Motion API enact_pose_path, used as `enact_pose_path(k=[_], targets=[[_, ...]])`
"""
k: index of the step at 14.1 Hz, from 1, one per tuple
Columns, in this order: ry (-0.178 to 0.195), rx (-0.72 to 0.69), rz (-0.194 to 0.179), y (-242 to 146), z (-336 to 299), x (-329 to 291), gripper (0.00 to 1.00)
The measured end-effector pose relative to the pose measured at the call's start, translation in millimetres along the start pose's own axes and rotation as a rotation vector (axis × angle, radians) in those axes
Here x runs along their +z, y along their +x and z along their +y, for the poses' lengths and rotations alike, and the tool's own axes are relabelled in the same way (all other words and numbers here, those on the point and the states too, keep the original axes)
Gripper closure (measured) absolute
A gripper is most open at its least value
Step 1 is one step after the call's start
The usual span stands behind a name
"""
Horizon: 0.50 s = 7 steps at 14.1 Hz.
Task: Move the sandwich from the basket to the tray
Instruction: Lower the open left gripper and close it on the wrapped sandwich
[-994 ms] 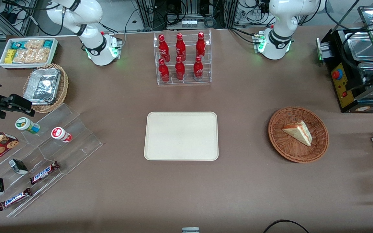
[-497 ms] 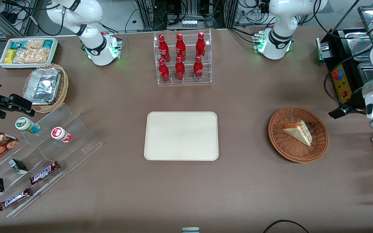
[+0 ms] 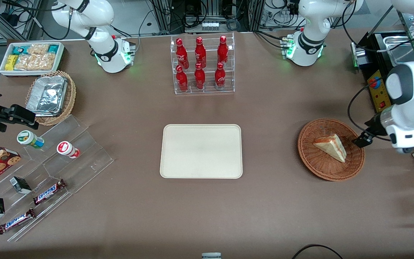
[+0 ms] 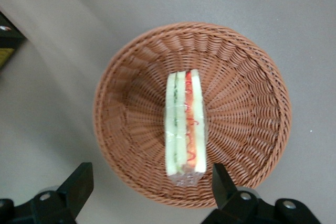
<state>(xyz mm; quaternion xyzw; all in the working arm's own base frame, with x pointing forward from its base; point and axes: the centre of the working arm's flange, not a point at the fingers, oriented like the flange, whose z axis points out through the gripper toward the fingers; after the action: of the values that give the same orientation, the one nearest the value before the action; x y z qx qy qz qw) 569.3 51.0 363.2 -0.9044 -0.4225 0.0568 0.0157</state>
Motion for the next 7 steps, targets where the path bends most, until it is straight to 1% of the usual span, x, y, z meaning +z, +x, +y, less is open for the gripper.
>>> enact_pose_path(k=[1, 3, 6, 7], targets=[[-0.012, -0.017, -0.002, 0.6, 5.4, 8.8, 0.00], [-0.022, -0.040, 0.001, -3.0, 14.5, 26.0, 0.00], [-0.020, -0.061, -0.013, -7.4, 16.6, 54.1, 0.00], [-0.023, -0.063, -0.013, -7.2, 17.3, 62.1, 0.00]])
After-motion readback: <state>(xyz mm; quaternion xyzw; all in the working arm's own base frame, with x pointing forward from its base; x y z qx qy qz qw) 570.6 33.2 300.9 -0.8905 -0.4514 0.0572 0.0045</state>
